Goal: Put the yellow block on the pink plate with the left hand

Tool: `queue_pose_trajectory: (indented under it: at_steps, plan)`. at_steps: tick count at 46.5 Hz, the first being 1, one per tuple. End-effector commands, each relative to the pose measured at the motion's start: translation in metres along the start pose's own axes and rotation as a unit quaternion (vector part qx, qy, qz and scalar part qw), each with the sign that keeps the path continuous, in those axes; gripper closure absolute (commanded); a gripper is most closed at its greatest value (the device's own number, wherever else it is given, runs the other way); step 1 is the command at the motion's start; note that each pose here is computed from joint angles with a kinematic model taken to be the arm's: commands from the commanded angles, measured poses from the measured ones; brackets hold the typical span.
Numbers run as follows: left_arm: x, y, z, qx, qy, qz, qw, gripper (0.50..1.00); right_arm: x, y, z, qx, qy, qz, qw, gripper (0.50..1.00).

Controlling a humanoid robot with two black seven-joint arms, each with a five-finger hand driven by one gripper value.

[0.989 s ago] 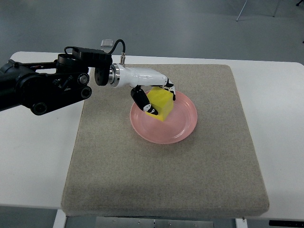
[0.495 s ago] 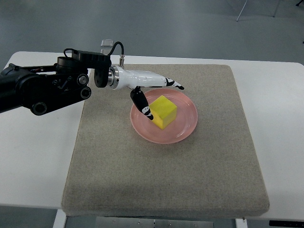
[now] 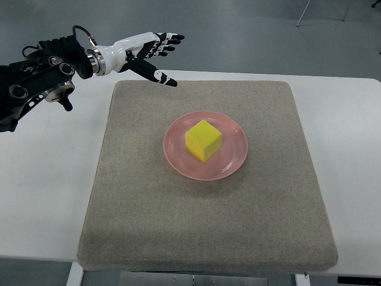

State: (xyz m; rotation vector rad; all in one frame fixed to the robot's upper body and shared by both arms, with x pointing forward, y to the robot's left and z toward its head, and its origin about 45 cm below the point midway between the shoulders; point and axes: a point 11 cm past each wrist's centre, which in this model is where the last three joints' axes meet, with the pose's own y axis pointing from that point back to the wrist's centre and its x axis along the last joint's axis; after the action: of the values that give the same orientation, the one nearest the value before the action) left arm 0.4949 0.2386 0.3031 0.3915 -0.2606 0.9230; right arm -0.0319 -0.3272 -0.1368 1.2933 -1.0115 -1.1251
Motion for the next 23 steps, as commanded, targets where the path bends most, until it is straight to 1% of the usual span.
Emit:
queue_pose_trajectory:
  at_steps: [1,5,7,10,14,18,23]
  plan:
    - [0.019,0.007,-0.012,-0.006,0.078,0.040,0.996,0.504,0.000,0.000,0.000,0.000,0.000,0.000,1.000,0.576]
    - [0.037,0.018,-0.029,-0.015,0.159,0.081,0.984,0.504,0.000,0.000,0.000,0.000,0.000,0.000,1.000,0.576]
    - [0.041,0.022,-0.037,-0.019,0.192,0.090,0.977,0.504,0.000,0.000,0.000,0.000,0.000,0.000,1.000,0.576]
    - [0.043,0.027,-0.046,-0.028,0.234,0.093,0.967,0.504,0.000,0.000,0.000,0.000,0.000,0.000,1.000,0.576]
    - [0.049,0.031,-0.048,-0.052,0.280,0.088,0.955,0.504,0.000,0.000,0.000,0.000,0.000,0.000,1.000,0.576]
    - [0.046,0.034,-0.051,-0.068,0.317,0.072,0.943,0.504,0.000,0.000,0.000,0.000,0.000,0.000,1.000,0.576]
    - [0.042,0.035,-0.052,-0.075,0.338,0.059,0.936,0.504,0.000,0.000,0.000,0.001,-0.002,0.000,1.000,0.576]
